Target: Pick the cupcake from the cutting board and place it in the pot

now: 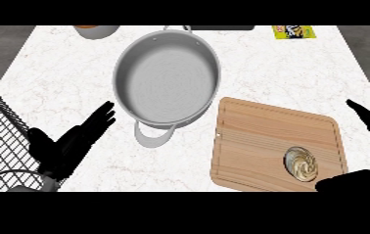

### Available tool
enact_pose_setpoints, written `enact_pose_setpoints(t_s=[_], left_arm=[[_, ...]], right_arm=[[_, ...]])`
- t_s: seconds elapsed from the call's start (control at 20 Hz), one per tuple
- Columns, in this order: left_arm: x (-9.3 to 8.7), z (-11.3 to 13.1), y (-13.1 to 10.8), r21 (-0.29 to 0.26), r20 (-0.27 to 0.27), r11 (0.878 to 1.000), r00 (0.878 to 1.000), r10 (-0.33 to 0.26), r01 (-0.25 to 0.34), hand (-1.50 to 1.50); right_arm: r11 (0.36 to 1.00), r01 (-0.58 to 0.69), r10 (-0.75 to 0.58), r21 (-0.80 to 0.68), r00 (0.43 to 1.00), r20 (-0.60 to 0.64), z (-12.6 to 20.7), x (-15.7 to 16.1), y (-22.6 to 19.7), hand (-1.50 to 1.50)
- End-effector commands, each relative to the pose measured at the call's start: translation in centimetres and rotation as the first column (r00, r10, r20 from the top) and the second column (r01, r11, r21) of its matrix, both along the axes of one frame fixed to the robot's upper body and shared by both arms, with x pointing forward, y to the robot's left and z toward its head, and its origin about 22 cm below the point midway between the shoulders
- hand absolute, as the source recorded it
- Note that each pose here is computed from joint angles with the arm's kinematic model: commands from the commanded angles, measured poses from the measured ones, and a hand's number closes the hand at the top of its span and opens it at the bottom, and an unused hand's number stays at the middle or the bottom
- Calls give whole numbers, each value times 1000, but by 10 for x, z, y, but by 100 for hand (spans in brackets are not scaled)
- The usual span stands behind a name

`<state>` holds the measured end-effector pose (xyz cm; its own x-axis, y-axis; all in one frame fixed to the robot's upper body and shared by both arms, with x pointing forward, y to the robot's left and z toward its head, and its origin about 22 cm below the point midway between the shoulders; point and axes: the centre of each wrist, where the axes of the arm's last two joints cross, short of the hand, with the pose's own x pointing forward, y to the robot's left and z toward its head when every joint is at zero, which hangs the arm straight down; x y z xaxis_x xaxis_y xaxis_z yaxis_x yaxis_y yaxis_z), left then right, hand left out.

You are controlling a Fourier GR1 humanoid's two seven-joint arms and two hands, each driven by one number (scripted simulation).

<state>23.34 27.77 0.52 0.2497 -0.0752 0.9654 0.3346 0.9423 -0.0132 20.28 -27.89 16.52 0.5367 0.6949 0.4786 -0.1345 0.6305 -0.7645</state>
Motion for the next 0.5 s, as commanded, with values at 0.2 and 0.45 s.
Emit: enact_pose_setpoints(t_s=[0.2, 0.45], left_arm=[[10, 20, -44, -109, 11, 993, 999, 46, -44, 0], [4, 11, -40, -99, -4, 993, 998, 66, -66, 0]], right_arm=[[996, 81, -84, -31, 992, -90, -18, 11, 27, -150], [987, 88, -107, -137, 984, -141, -39, 2, 17, -150]])
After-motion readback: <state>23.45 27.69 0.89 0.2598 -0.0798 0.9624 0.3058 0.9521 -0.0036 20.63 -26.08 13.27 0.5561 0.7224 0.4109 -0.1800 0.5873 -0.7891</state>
